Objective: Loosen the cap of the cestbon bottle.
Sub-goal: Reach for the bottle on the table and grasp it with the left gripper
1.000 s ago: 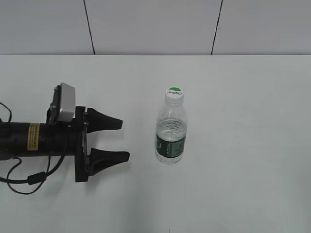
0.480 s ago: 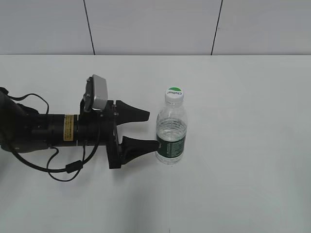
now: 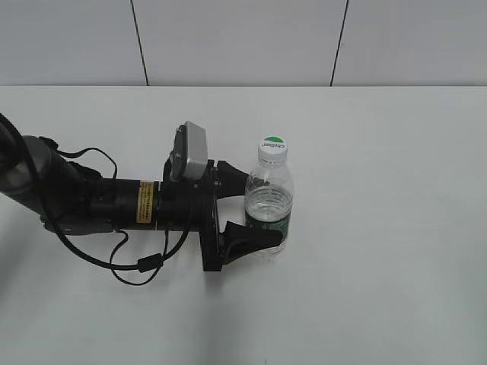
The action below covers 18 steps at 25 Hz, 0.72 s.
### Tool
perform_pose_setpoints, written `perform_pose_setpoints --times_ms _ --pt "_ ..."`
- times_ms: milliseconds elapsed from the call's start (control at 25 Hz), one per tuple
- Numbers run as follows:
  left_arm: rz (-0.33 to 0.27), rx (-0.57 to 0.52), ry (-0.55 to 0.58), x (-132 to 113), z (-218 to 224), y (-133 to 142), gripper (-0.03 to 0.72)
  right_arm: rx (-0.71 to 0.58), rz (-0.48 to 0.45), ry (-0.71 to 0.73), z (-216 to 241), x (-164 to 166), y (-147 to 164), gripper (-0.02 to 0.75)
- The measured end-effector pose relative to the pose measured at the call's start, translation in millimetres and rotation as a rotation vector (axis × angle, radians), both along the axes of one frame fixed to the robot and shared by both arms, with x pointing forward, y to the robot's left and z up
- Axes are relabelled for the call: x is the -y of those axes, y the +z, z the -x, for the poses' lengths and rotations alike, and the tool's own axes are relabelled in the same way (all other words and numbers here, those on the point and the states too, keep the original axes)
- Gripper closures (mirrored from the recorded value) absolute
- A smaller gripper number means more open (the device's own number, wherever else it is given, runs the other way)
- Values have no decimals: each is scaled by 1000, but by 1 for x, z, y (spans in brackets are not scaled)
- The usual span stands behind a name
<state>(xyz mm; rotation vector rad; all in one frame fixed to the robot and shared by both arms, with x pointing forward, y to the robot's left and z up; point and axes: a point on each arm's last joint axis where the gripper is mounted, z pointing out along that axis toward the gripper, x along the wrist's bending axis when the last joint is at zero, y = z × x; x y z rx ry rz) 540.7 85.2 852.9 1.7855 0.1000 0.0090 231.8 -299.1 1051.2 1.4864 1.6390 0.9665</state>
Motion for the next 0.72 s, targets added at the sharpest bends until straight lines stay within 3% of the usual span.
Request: perform_pose_setpoints --times_ms 360,720 --pt "-32 2 5 3 1 -3 117 0 0 0 0 0 0 150" --pt "-40 -1 33 3 -2 -3 283 0 0 0 0 0 0 150"
